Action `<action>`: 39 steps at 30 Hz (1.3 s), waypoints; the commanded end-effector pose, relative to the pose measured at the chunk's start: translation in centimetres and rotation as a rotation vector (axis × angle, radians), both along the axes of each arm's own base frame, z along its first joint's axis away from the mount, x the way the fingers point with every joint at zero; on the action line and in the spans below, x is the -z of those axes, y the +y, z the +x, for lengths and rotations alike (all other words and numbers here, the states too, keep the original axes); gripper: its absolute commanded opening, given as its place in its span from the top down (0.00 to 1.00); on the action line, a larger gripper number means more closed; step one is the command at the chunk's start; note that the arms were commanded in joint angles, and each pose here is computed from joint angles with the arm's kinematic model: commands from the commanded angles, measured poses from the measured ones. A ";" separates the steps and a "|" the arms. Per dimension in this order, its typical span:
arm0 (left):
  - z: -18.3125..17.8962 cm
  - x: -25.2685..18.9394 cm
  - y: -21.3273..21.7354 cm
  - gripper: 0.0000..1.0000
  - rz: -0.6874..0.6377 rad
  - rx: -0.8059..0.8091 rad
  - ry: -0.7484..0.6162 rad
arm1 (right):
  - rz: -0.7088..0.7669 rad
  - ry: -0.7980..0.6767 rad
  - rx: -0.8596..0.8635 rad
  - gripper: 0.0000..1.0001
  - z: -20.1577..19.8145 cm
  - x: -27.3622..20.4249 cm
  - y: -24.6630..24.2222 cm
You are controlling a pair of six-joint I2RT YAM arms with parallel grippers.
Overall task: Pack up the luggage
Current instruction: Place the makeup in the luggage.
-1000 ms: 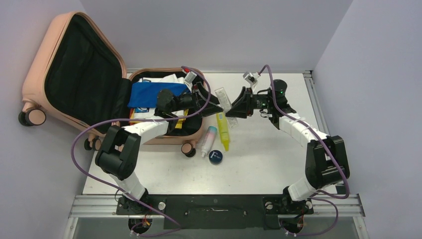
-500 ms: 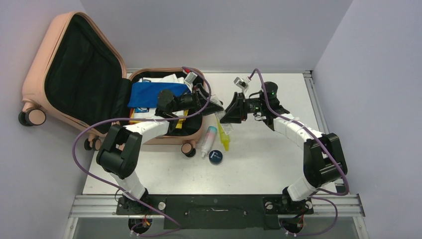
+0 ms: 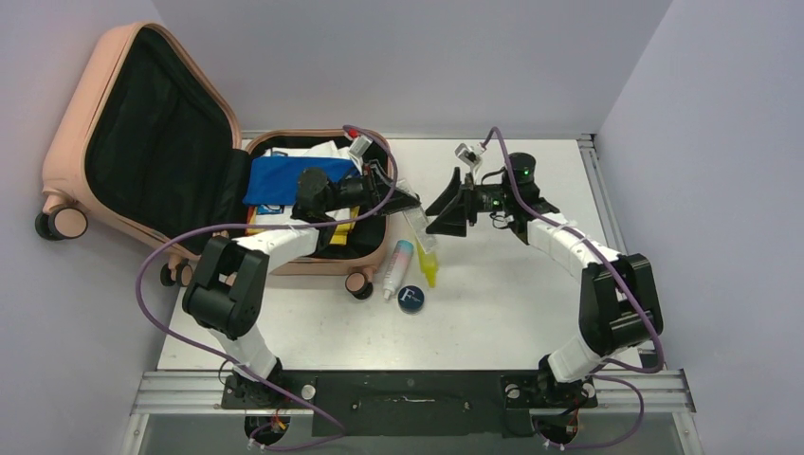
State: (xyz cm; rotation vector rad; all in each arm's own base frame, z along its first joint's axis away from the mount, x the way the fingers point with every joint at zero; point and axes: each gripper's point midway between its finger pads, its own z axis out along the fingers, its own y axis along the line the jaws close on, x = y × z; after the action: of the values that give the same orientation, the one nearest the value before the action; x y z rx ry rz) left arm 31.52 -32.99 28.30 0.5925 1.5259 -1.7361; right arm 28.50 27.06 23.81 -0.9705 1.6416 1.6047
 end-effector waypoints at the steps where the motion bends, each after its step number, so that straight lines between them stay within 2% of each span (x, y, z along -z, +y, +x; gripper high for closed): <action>1: 1.2 -3.0 2.3 0.77 0.003 -0.061 -0.079 | -0.043 -0.072 0.127 0.10 4.0 -0.9 -2.9; 3: 2.4 -2.6 3.4 0.77 0.060 -0.107 -0.099 | -0.091 -0.068 0.223 0.10 6.5 -0.7 -5.3; 8: 6.7 -0.6 7.3 0.78 0.303 -0.286 -0.152 | -0.194 -0.040 0.401 0.10 9.2 0.8 -8.7; 15: 9.5 2.5 11.4 0.81 0.594 -0.425 -0.058 | -0.240 -0.078 0.463 0.10 9.8 1.1 -9.4; 21: 11.9 5.3 11.9 0.81 0.697 -0.452 0.048 | -0.260 -0.087 0.476 0.10 9.8 1.6 -9.8; 27: 16.1 7.1 11.8 0.81 0.806 -0.531 0.050 | -0.258 -0.092 0.471 0.10 9.7 1.6 -9.7; 35: 19.5 12.2 9.9 0.80 0.967 -0.482 0.121 | -0.261 -0.087 0.476 0.10 9.7 1.9 -9.9; 39: 21.1 14.0 10.3 0.80 1.047 -0.526 0.131 | -0.259 -0.085 0.472 0.10 9.6 2.1 -9.8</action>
State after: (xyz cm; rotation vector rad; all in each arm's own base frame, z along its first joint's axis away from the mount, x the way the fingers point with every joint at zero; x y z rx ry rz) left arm 51.74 -23.70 14.95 0.4833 2.3345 -0.6361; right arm 38.19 17.26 19.95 -0.6371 1.9582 1.0792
